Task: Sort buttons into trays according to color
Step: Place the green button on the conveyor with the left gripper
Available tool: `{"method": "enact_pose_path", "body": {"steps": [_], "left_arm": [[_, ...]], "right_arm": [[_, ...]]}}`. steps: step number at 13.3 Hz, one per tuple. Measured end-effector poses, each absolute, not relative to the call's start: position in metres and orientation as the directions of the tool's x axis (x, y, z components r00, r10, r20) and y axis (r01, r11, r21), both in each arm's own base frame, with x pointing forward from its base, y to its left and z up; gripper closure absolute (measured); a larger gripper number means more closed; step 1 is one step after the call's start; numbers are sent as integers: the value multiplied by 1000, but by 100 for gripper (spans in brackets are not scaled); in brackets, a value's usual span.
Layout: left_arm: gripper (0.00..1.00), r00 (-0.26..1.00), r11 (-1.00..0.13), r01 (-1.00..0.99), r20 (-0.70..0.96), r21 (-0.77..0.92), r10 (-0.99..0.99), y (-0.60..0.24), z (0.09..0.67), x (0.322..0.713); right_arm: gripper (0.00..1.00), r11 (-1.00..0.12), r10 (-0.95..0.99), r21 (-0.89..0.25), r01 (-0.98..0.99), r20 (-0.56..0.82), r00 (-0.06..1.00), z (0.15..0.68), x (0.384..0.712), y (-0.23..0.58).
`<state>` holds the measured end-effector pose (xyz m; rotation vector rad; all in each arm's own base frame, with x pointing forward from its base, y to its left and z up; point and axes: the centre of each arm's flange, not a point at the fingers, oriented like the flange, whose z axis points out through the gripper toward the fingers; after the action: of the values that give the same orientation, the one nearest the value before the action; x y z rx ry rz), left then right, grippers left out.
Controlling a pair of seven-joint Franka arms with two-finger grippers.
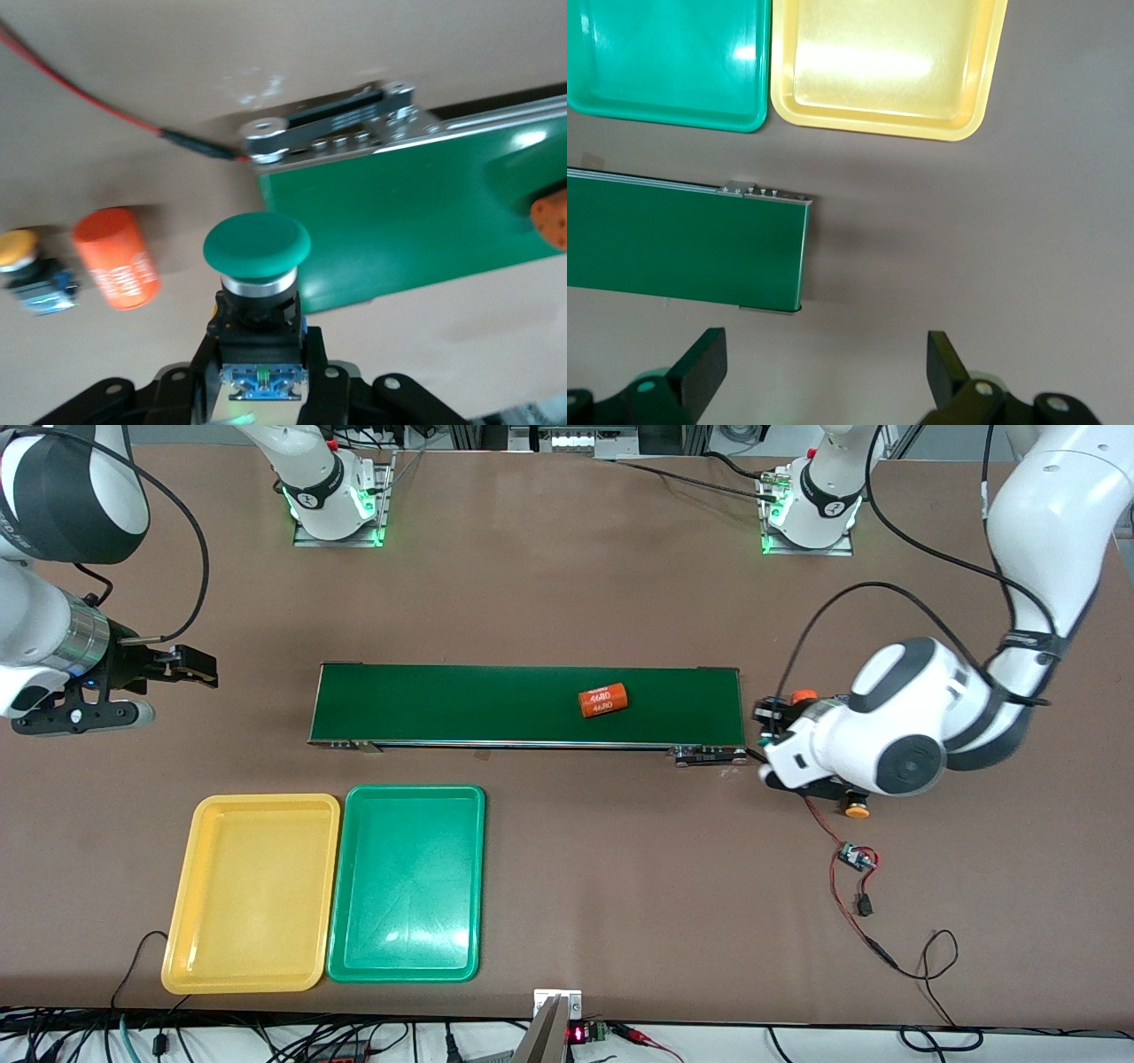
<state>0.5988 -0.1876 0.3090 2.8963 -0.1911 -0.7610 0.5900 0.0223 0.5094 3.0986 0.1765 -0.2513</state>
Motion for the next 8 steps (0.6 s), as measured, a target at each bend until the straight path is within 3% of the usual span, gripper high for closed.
{"method": "enact_pose_path", "body": {"steps": [8], "left_arm": [[59,896,-993,-42,-436,108,-85,-292,246,523]], "right_arm": [[0,-997,69,-45,63,-165,984,486,558,9]]}}
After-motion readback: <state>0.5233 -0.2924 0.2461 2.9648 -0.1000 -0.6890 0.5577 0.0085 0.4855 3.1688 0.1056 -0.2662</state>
